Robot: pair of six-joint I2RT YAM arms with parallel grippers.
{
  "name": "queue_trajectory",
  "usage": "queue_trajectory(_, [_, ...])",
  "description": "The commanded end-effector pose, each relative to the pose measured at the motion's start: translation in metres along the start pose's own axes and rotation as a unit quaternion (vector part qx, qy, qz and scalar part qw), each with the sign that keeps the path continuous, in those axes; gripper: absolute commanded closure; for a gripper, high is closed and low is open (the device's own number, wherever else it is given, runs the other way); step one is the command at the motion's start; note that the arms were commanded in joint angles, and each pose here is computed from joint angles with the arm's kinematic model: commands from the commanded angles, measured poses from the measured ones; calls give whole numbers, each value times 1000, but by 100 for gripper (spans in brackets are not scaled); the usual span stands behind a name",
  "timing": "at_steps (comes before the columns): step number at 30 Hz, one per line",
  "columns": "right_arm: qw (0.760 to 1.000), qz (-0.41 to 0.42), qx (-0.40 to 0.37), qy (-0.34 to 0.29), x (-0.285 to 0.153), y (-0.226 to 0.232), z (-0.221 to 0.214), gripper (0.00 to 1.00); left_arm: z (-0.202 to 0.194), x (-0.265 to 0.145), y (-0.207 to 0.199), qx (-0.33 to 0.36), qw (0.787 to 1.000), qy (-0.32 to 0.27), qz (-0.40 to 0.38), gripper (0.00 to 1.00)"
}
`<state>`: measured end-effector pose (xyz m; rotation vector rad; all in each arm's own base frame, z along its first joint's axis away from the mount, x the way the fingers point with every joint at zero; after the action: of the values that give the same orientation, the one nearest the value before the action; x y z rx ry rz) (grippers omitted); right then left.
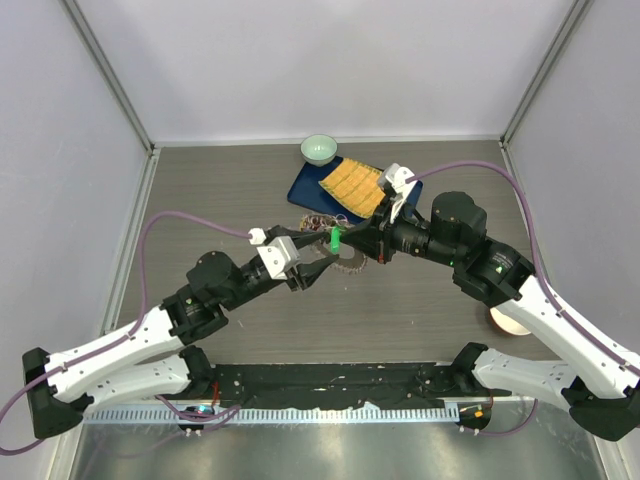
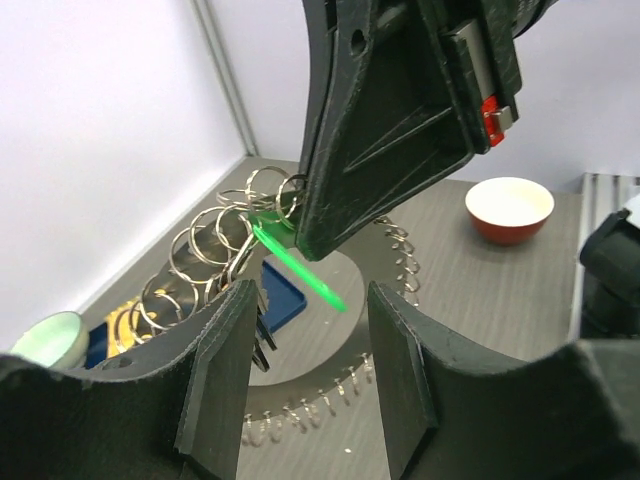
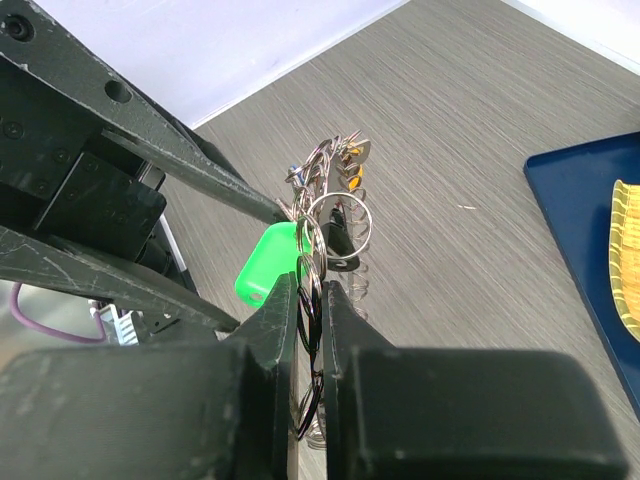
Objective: Remove the keys from the keyring
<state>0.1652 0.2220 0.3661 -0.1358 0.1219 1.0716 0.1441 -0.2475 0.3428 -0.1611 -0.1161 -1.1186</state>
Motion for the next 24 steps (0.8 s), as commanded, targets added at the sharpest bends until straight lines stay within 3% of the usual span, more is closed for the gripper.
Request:
queue_trajectory(1, [997,-8,-11,-73,-8,-1,33,99,25,0,6,44,998,-46,27,48])
queue_trajectory(24, [997,-5,-7,-73,-5,0,32,99,29,11,4,73,996,-45,6,54])
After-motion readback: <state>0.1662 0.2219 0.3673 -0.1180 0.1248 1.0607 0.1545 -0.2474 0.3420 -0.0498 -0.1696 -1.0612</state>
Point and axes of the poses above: each gripper's point midway between its finger pads, its own x axis out along the fingers, its own y axis along the line the jaws close on, z = x × y, the point moved 6 cm from there along -x, back along the fingers, and after that the axes turned 15 degrees about -x, right-handed, at the moved point
